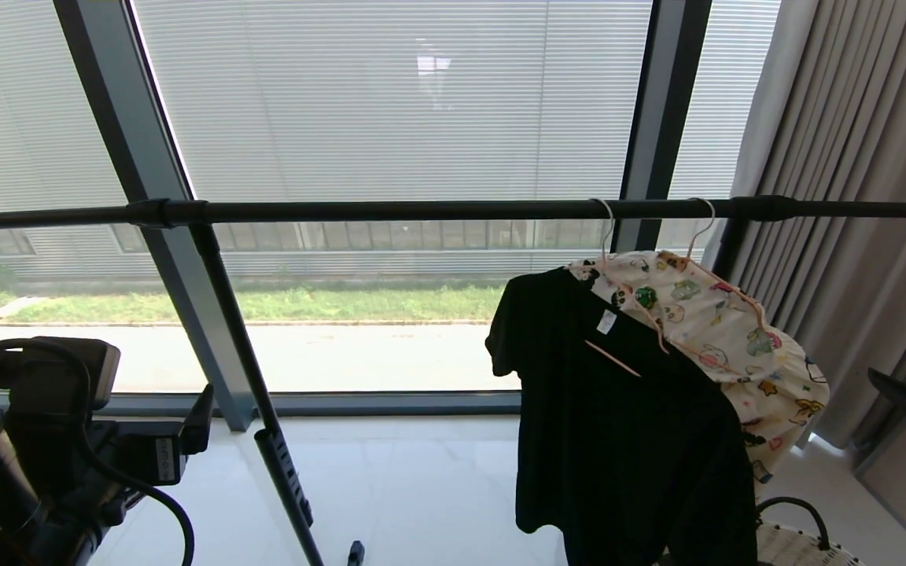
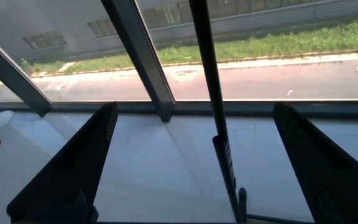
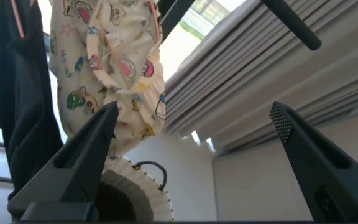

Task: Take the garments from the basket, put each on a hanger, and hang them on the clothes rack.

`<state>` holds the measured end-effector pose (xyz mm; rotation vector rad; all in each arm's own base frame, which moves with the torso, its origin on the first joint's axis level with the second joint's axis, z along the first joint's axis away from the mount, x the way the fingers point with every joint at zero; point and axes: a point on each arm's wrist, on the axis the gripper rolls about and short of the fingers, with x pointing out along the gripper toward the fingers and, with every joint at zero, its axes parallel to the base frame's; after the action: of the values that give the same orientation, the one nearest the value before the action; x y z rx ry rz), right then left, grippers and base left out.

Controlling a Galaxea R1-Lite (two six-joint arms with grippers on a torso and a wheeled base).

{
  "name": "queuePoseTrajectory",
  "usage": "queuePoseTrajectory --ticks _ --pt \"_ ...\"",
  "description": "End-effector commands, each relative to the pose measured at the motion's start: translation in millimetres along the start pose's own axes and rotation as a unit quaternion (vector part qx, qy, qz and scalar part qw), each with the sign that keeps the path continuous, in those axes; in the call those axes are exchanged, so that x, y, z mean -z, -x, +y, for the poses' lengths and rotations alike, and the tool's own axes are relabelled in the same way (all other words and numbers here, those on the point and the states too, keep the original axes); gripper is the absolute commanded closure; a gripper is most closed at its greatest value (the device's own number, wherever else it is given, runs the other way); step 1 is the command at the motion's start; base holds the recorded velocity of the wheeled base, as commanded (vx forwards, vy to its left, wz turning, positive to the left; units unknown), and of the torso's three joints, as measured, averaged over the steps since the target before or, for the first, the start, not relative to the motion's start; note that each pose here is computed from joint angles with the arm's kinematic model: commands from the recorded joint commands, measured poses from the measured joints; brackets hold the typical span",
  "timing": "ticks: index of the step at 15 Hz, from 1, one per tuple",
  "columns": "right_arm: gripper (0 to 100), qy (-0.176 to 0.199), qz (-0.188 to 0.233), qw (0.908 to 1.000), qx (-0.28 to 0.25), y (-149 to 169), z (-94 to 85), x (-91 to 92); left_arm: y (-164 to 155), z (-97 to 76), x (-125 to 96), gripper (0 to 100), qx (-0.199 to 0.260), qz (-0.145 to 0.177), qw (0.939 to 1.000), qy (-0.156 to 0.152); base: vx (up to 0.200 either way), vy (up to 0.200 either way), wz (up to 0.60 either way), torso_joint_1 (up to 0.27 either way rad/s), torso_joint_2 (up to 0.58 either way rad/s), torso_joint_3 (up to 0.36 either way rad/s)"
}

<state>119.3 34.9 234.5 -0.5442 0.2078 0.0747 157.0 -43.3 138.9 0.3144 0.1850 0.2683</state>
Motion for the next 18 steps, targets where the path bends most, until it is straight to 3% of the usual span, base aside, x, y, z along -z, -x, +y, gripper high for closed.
queuePoseTrajectory --ticks 1,11,15,18 --pt "0 0.000 0.007 1.0000 0.005 -2 -0.6 1.4 0 0.1 0 0 0.000 0.001 1.0000 -0.001 -0.200 0.000 0.00 -0.002 0.00 0.002" --pt "0 -0.014 0.023 0.9990 0.036 -2 -11.4 7.2 1 10.2 4 0 -0.025 0.005 0.9997 0.002 -0.200 0.000 0.00 0.001 0.00 0.002" --pt "0 -0.013 0.025 0.9989 0.037 -3 -11.2 7.7 11 17.4 16 0 -0.031 0.016 0.9994 -0.001 -0.200 0.000 0.00 0.005 0.00 0.002" --pt "0 -0.021 0.053 0.9960 0.068 2 -14.8 23.6 17 30.7 24 0 -0.067 0.024 0.9974 0.009 -0.067 0.000 0.00 0.001 0.00 0.002"
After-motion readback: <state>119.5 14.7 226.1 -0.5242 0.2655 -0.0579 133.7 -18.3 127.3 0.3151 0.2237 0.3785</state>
